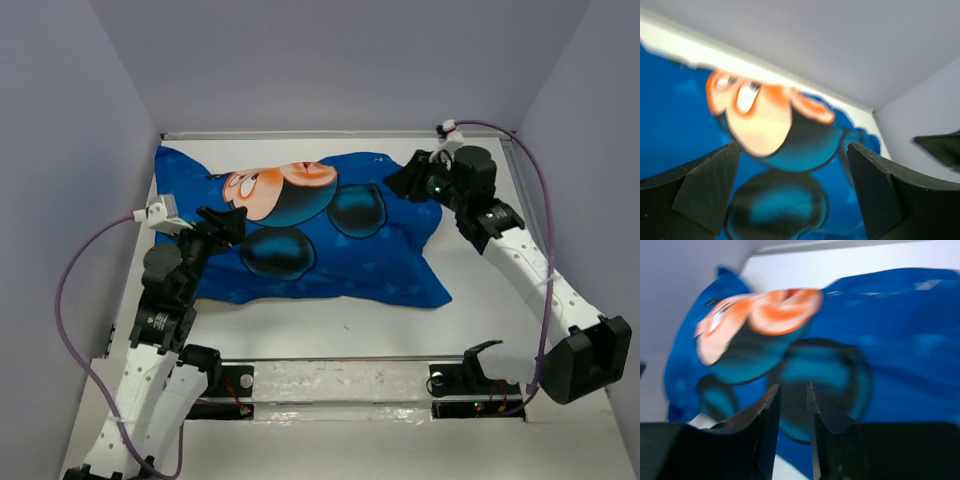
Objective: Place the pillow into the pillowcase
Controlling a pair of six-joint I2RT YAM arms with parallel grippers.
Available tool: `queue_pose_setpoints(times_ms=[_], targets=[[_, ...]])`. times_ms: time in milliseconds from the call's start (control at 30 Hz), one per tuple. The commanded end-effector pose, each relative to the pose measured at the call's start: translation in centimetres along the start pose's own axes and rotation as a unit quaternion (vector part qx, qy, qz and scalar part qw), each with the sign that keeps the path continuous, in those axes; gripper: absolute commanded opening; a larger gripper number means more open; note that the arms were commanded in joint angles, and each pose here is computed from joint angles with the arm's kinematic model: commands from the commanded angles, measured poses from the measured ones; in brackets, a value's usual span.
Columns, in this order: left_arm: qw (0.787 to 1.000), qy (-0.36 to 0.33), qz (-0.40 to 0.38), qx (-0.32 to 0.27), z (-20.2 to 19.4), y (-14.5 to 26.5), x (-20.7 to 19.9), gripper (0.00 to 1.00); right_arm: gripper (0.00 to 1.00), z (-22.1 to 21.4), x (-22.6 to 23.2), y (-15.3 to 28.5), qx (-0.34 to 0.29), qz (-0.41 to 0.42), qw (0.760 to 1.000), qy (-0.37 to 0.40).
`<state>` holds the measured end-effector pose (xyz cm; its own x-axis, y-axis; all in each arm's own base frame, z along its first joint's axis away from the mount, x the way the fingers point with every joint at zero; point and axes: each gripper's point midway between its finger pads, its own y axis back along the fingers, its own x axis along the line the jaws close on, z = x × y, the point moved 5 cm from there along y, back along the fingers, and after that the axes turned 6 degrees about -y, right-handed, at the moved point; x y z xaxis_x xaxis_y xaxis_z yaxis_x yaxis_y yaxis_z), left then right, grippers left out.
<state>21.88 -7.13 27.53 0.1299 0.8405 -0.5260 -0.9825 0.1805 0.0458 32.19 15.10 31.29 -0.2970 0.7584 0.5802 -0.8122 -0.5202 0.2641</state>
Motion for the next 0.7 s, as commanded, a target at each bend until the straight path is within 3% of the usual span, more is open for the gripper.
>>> queue_pose_setpoints(times_ms=[0, 33, 100, 267, 300, 367, 400, 433, 500, 533, 667], targets=[[0.990, -0.095, -0.059, -0.081, 7.8, 3.1, -4.4, 0.99, 0.16, -3.0, 7.3, -2.9, 0.048, 0.223, 0.974, -0.013], [0.989, -0.105, -0.066, -0.087, 9.1, 4.1, -5.2, 0.99, 0.00, -4.7, 6.8, -4.4, 0.079, 0.223, 0.971, -0.041], [0.986, -0.120, -0.068, -0.089, 10.1, 5.0, -5.7, 0.99, 0.00, -6.2, 5.5, -6.1, 0.091, 0.213, 0.971, -0.055], [0.982, -0.146, -0.056, -0.108, 12.4, 8.2, -6.2, 0.99, 0.00, -10.1, 0.6, -8.9, 0.125, 0.097, 0.983, -0.089], [0.980, -0.157, -0.055, -0.106, 12.6, 8.8, -6.3, 0.99, 0.10, -10.0, 0.6, -8.4, 0.128, 0.089, 0.984, -0.084], [0.980, -0.165, -0.053, -0.103, 12.8, 9.4, -6.3, 0.99, 0.19, -8.8, 0.6, -7.0, 0.101, 0.068, 0.991, -0.054], [0.979, -0.166, -0.052, -0.103, 13.0, 9.7, -6.3, 0.99, 0.27, -6.8, 1.7, -4.5, 0.069, 0.066, 0.995, -0.039], [0.980, -0.168, -0.038, -0.103, 13.3, 10.1, -6.1, 0.99, 0.48, -5.0, 2.2, -3.1, 0.034, 0.057, 0.998, -0.008], [0.980, -0.168, -0.048, -0.098, 13.2, 10.4, -6.4, 0.99, 0.69, -2.8, 3.6, 0.4, 0.000, 0.055, 0.998, 0.012], [0.979, -0.163, -0.074, -0.093, 13.1, 10.8, -7.1, 0.99, 0.99, -1.1, 5.0, 4.3, -0.037, 0.067, 0.997, 0.031], [0.974, -0.153, -0.129, -0.103, 13.5, 12.2, -8.7, 0.99, 1.00, 1.6, 7.0, 14.1, -0.119, 0.070, 0.987, 0.076]])
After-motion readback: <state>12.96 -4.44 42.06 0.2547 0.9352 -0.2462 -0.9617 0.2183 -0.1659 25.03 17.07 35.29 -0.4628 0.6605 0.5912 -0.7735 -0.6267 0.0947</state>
